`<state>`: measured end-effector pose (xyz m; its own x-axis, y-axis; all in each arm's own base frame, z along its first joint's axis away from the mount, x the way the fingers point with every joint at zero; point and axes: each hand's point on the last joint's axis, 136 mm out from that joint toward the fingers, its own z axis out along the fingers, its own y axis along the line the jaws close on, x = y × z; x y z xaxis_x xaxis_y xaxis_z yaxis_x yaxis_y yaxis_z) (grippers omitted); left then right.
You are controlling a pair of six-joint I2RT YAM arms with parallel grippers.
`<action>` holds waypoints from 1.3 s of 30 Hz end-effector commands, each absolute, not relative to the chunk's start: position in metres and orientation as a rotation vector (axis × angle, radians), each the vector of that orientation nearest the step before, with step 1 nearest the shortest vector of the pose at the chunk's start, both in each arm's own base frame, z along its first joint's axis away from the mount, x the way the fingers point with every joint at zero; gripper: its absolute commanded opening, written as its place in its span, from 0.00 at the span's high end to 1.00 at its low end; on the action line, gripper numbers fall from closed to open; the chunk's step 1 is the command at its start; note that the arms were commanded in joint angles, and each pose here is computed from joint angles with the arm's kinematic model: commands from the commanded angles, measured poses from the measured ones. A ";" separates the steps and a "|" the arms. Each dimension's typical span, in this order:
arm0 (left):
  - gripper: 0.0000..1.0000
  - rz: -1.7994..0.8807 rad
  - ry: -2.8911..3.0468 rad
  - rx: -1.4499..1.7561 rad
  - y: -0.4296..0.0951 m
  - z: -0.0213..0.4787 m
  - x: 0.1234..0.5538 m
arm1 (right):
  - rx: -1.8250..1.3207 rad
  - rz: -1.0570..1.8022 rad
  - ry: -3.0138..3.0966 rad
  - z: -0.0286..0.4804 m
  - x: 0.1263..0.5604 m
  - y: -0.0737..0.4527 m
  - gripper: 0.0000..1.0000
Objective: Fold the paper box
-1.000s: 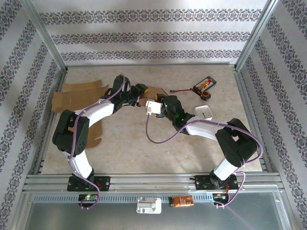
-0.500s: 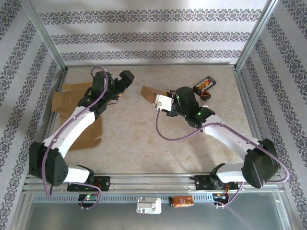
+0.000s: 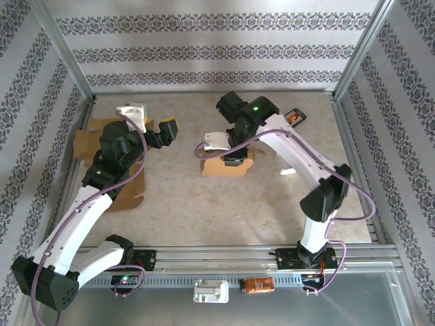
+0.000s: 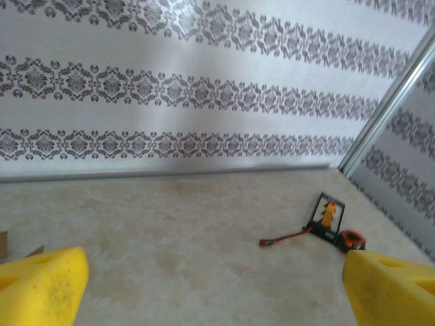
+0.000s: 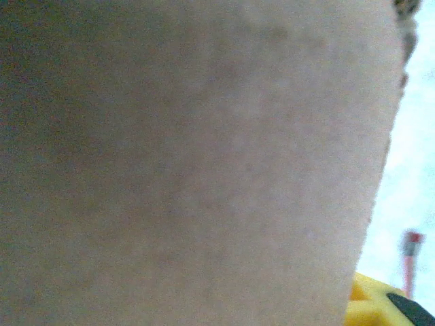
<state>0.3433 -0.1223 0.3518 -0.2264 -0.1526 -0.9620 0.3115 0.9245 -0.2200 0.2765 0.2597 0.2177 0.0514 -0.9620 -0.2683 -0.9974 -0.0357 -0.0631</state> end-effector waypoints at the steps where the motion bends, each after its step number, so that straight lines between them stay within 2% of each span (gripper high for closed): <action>1: 0.04 -0.388 1.765 0.258 -0.129 0.350 0.342 | -2.186 0.192 2.049 0.202 0.263 0.243 0.70; 8: 0.04 -0.513 1.827 0.206 -0.140 0.331 0.345 | -2.105 0.202 2.014 0.162 0.291 0.246 0.64; 16: 0.04 -0.693 1.883 0.064 -0.149 0.313 0.343 | -2.005 0.332 1.942 0.162 0.316 0.257 0.61; 21: 0.01 -0.663 1.988 0.077 -0.157 0.292 0.344 | -1.976 0.319 1.947 0.156 0.331 0.259 0.57; 39: 0.00 -0.503 2.003 0.268 -0.165 0.285 0.347 | -1.809 0.298 1.828 0.202 0.336 0.259 0.05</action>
